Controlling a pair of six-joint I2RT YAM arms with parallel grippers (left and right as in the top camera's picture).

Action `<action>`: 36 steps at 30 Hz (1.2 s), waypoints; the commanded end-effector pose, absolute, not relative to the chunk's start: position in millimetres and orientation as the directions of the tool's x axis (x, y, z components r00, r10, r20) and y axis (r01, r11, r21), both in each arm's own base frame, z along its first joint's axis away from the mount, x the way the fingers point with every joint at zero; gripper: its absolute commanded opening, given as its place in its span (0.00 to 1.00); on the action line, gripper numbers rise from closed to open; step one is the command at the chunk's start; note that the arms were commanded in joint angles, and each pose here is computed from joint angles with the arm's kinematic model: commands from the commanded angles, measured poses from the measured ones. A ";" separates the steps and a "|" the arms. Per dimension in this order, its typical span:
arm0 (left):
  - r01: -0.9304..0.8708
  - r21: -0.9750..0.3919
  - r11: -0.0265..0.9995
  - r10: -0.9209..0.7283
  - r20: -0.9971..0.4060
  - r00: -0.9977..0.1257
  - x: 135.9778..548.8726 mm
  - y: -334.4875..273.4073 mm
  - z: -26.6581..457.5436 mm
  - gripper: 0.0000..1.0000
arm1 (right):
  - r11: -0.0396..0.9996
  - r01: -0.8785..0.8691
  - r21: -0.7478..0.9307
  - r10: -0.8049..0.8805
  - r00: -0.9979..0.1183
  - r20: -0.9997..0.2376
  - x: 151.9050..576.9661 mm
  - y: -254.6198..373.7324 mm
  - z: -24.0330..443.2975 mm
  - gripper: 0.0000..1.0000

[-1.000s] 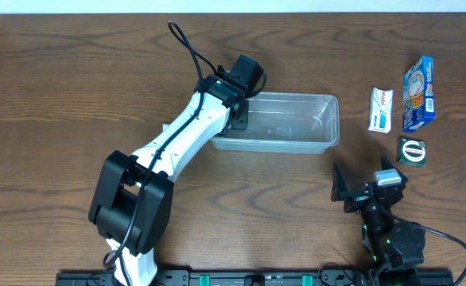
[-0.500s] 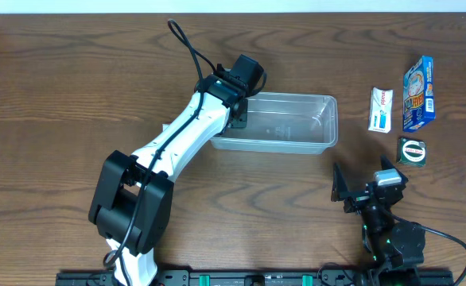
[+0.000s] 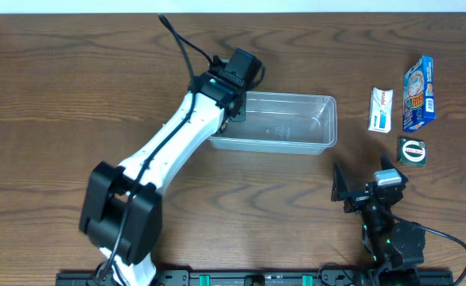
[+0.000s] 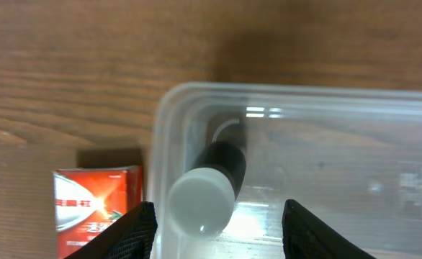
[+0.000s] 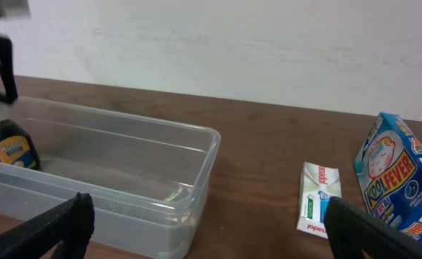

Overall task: Pack container
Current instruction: 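Lower the bottle into the container's left end and release it, then withdraw the left gripper and move it above the red medicine box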

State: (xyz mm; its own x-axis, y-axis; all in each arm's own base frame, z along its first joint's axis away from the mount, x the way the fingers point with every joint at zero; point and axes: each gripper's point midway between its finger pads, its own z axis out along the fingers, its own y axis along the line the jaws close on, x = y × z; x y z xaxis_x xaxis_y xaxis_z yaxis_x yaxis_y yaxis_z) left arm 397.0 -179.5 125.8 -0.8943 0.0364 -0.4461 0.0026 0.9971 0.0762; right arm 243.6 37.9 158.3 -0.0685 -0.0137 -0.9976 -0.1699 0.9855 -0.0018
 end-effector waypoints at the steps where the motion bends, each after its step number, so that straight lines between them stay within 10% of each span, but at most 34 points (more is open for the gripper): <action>1: -0.010 0.045 0.999 0.015 -0.534 -0.846 406.8 -176.2 166.3 0.57 | 0.988 -0.156 -0.012 -0.022 -0.066 -0.998 243.9 34.0 158.0 0.99; 11: -0.127 0.062 0.990 -0.078 -0.511 -0.856 407.7 -117.8 177.2 0.57 | 0.988 -0.156 -0.012 -0.022 -0.066 -0.998 243.9 34.0 158.0 0.99; 16: -0.179 0.059 0.982 -0.136 -0.432 -0.891 397.9 -89.4 166.8 0.06 | 0.988 -0.156 -0.012 -0.022 -0.066 -0.998 243.9 34.0 158.0 0.99; 36: -0.128 -0.069 0.989 -0.139 -0.197 -0.970 366.2 -114.5 103.1 0.06 | 0.988 -0.156 -0.012 -0.022 -0.066 -0.998 243.9 33.9 158.0 0.99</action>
